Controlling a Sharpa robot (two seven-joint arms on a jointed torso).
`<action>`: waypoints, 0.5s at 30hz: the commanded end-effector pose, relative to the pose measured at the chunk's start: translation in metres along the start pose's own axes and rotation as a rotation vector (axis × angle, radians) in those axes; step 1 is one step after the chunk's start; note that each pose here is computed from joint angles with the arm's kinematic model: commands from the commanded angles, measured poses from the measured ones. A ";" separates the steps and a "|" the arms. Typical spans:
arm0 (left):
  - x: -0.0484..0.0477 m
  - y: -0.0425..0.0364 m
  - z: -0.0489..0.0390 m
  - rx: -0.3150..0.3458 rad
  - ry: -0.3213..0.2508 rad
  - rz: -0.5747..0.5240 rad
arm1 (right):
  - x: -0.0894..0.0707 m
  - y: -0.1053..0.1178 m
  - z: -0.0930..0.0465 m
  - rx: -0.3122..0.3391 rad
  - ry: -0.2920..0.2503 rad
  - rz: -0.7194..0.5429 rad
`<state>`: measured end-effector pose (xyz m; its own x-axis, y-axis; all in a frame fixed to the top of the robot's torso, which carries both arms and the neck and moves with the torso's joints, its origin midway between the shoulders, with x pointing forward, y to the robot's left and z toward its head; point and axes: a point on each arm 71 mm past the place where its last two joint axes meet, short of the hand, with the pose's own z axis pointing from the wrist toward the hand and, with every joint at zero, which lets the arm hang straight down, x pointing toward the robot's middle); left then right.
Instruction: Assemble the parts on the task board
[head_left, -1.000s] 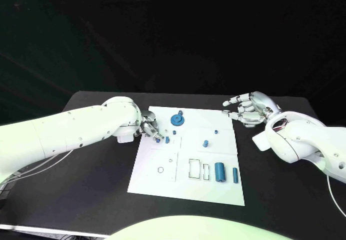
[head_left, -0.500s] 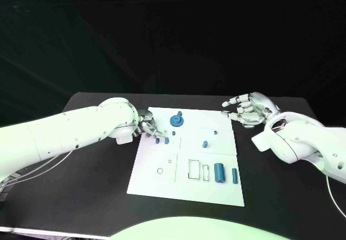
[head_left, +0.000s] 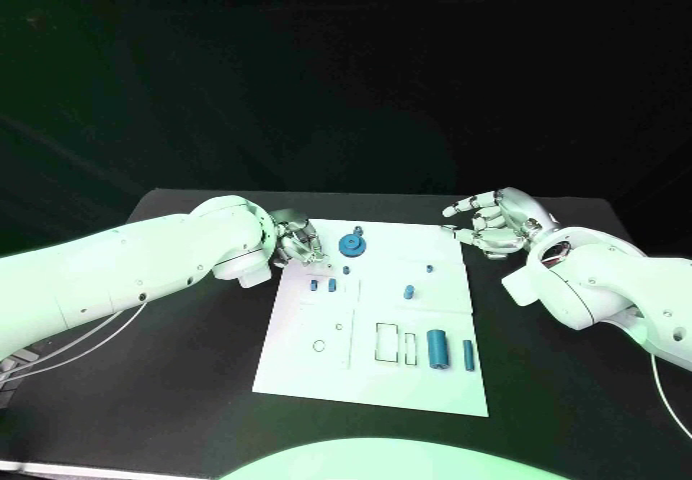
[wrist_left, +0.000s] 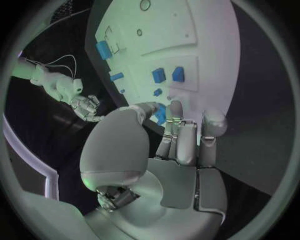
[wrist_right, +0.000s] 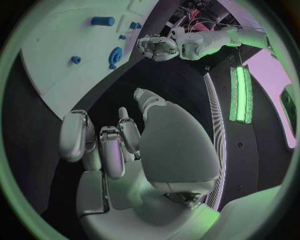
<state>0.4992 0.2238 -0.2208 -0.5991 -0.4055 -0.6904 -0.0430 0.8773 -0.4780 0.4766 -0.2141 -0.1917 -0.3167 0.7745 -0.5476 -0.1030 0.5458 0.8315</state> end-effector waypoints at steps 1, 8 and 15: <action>-0.0078 -0.0194 -0.0035 0.227 -0.123 -0.076 | 0.000 0.001 0.000 -0.016 -0.001 -0.003; -0.0049 -0.0375 -0.0080 0.434 -0.201 -0.017 | -0.001 0.001 -0.001 -0.019 -0.008 -0.004; 0.0163 -0.0404 -0.0034 0.507 -0.207 0.162 | -0.003 0.001 -0.001 -0.030 -0.019 -0.005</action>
<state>0.4904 0.1888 -0.2165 -0.4687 -0.4257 -0.7740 0.3147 0.7382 -0.5966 0.4767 -0.2171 -0.1909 -0.3054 0.7774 -0.5499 -0.1073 0.5457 0.8311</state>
